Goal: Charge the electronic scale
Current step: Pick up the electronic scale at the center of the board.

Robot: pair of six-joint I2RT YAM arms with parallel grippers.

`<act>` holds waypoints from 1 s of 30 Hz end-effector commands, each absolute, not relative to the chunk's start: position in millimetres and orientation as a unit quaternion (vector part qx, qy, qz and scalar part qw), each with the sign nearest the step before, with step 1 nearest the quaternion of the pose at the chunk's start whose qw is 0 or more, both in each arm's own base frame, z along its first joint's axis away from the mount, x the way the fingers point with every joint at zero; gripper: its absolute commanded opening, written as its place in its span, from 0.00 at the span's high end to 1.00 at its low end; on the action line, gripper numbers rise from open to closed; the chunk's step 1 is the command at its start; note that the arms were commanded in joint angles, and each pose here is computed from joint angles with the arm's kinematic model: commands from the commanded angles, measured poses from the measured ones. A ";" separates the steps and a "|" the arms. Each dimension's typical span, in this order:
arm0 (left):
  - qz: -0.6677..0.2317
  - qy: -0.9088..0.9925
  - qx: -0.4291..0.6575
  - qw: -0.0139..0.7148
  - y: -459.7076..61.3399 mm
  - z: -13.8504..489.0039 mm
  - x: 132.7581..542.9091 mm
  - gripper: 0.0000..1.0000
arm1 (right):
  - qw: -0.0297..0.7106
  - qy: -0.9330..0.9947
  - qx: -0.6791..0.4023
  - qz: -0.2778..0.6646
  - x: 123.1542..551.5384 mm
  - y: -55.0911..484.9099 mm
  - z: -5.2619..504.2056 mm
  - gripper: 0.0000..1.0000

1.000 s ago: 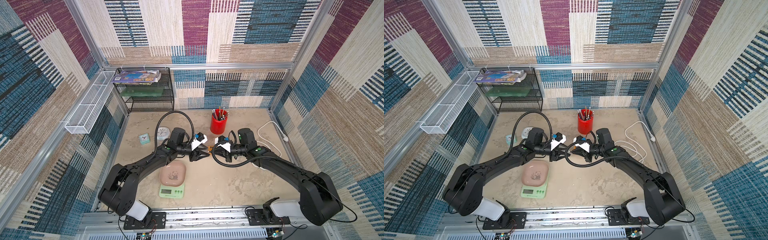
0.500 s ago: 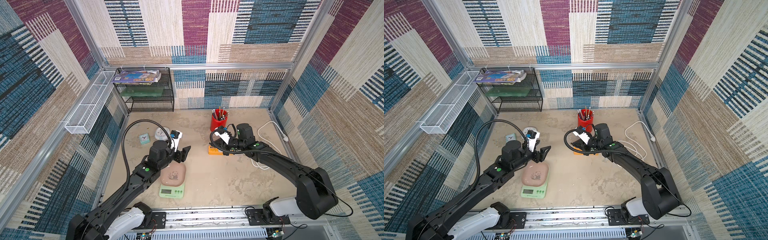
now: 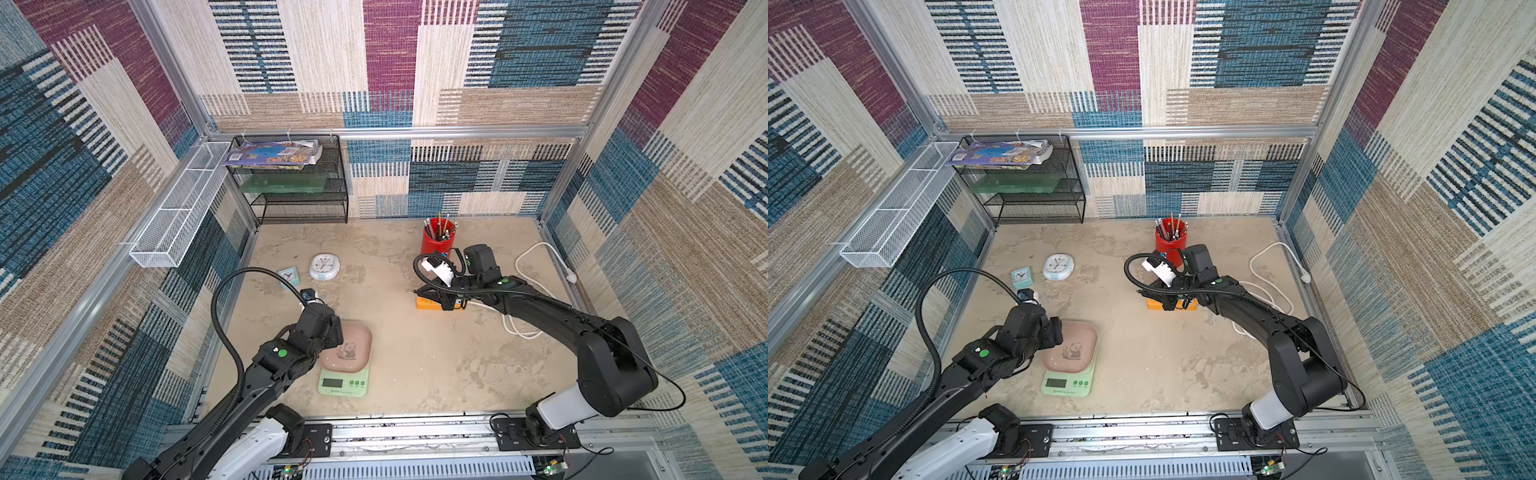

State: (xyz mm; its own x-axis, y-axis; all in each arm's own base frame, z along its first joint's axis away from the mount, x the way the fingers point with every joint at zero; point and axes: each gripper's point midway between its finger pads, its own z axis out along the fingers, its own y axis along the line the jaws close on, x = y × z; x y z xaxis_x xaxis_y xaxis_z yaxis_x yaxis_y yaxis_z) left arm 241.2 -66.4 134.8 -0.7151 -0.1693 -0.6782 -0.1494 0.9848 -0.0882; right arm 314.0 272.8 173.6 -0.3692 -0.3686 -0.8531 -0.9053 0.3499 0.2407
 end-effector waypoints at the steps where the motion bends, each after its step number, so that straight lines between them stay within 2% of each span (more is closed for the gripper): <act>1: 0.022 0.937 -0.130 0.325 -48.5 114.2 222.9 0.18 | 0.370 0.723 -0.449 0.373 304.3 281.3 176.4 1.00; 4: 0.018 0.944 -0.128 0.305 -51.9 100.0 219.8 0.20 | 0.387 0.712 -0.467 0.354 294.4 289.6 179.3 1.00; 12: -0.015 0.967 -0.078 0.243 -78.2 73.4 219.8 0.36 | 0.385 0.700 -0.482 0.361 280.8 302.7 179.1 1.00; 15: -0.028 0.970 -0.063 0.232 -85.6 68.1 221.4 0.53 | 0.384 0.708 -0.473 0.357 282.1 301.4 173.1 1.00; 19: -0.036 0.972 -0.051 0.228 -90.7 65.9 225.0 0.63 | 0.386 0.716 -0.460 0.355 287.0 297.0 172.5 1.00; 22: -0.047 0.972 -0.042 0.228 -96.6 65.4 229.7 0.75 | 0.391 0.718 -0.452 0.355 289.5 291.6 174.5 1.00; 26: -0.052 0.971 -0.033 0.230 -101.7 67.5 237.1 0.97 | 0.396 0.725 -0.438 0.355 294.5 285.3 174.1 1.00; 27: -0.053 0.971 -0.031 0.231 -103.0 68.0 239.3 1.00 | 0.395 0.727 -0.435 0.356 295.7 284.2 173.6 1.00; 30: -0.061 0.968 -0.032 0.240 -106.1 70.2 245.7 1.00 | 0.393 0.731 -0.424 0.362 298.7 280.9 172.9 1.00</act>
